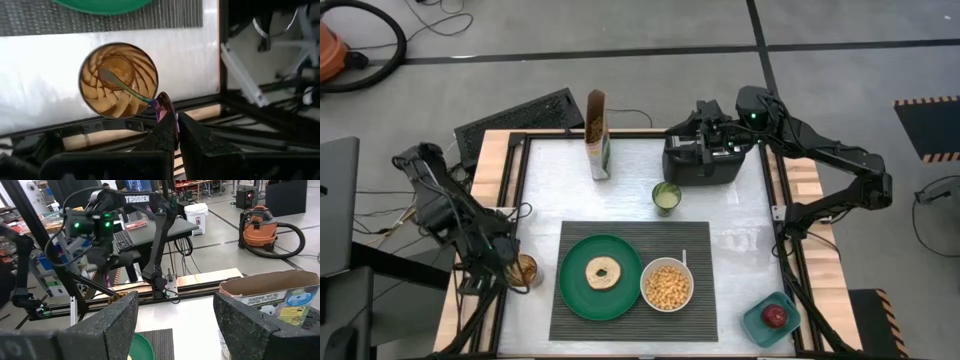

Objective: Arrange a breakfast setting
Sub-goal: Put the spoon on the black placemat to the right of the white bowl

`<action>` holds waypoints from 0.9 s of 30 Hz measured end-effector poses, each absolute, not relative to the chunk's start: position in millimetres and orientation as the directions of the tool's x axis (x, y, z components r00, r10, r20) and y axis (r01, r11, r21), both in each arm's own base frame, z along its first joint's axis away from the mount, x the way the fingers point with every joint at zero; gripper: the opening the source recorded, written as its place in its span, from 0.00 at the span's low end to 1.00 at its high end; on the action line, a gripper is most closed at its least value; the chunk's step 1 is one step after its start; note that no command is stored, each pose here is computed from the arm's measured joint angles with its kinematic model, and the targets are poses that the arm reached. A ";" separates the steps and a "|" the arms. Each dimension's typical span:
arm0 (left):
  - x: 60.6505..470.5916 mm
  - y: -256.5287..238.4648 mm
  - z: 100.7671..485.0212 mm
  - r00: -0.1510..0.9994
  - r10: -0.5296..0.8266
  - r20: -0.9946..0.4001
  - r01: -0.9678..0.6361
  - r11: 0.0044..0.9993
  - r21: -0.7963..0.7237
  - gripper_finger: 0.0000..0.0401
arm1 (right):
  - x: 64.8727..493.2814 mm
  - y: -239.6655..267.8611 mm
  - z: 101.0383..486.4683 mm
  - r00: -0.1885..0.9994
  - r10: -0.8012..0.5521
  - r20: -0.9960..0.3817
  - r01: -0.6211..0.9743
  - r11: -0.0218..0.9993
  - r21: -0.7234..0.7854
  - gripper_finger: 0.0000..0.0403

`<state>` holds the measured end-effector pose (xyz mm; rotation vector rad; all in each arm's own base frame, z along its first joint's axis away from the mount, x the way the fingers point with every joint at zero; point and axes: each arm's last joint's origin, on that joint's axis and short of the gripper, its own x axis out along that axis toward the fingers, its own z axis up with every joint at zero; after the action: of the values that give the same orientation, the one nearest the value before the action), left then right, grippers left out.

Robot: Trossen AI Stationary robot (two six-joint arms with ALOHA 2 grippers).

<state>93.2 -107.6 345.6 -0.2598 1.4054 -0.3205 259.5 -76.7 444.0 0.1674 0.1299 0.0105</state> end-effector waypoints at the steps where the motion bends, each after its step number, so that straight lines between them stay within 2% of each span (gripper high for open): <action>1: 93.3 -105.5 350.0 0.144 -0.371 -0.917 0.046 0.929 -0.368 0.00 | 259.5 -76.6 444.0 0.991 0.025 -0.128 -0.004 0.986 0.167 0.71; 12: 87.3 -84.0 408.6 0.285 -0.448 -0.847 -0.059 0.874 -0.482 0.00 | 259.4 -75.4 444.3 0.990 0.064 -0.125 -0.042 0.984 0.172 0.71; 15: 85.0 -76.8 426.8 0.367 -0.461 -0.808 -0.076 0.850 -0.521 0.00 | 259.3 -74.4 444.4 0.987 0.100 -0.122 -0.076 0.979 0.189 0.71; 17: 86.2 -72.3 437.5 0.447 -0.421 -0.789 -0.041 0.872 -0.488 0.00 | 259.1 -74.3 444.6 0.986 0.116 -0.120 -0.086 0.969 0.230 0.71; 19: 91.9 -70.0 445.9 0.528 -0.348 -0.775 0.070 0.927 -0.369 0.00 | 258.2 -75.9 444.5 0.982 0.144 -0.119 -0.106 0.954 0.281 0.71; 22: 106.5 -71.0 453.4 0.602 -0.233 -0.764 0.306 0.951 -0.049 0.00 | 259.1 -79.5 443.0 0.977 0.178 -0.121 -0.122 0.923 0.366 0.71; 24: 118.9 -72.8 452.3 0.613 -0.165 -0.773 0.444 0.881 0.163 0.00 | 260.4 -82.8 440.7 0.972 0.198 -0.128 -0.125 0.892 0.435 0.71; 27: 141.5 -72.3 443.9 0.591 -0.038 -0.806 0.550 0.749 0.369 0.00 | 264.6 -89.7 436.2 0.958 0.253 -0.132 -0.146 0.833 0.533 0.71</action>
<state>141.5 -72.3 443.9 0.6509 0.8816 -0.3714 264.6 -89.7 436.2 0.5464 0.2010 0.2130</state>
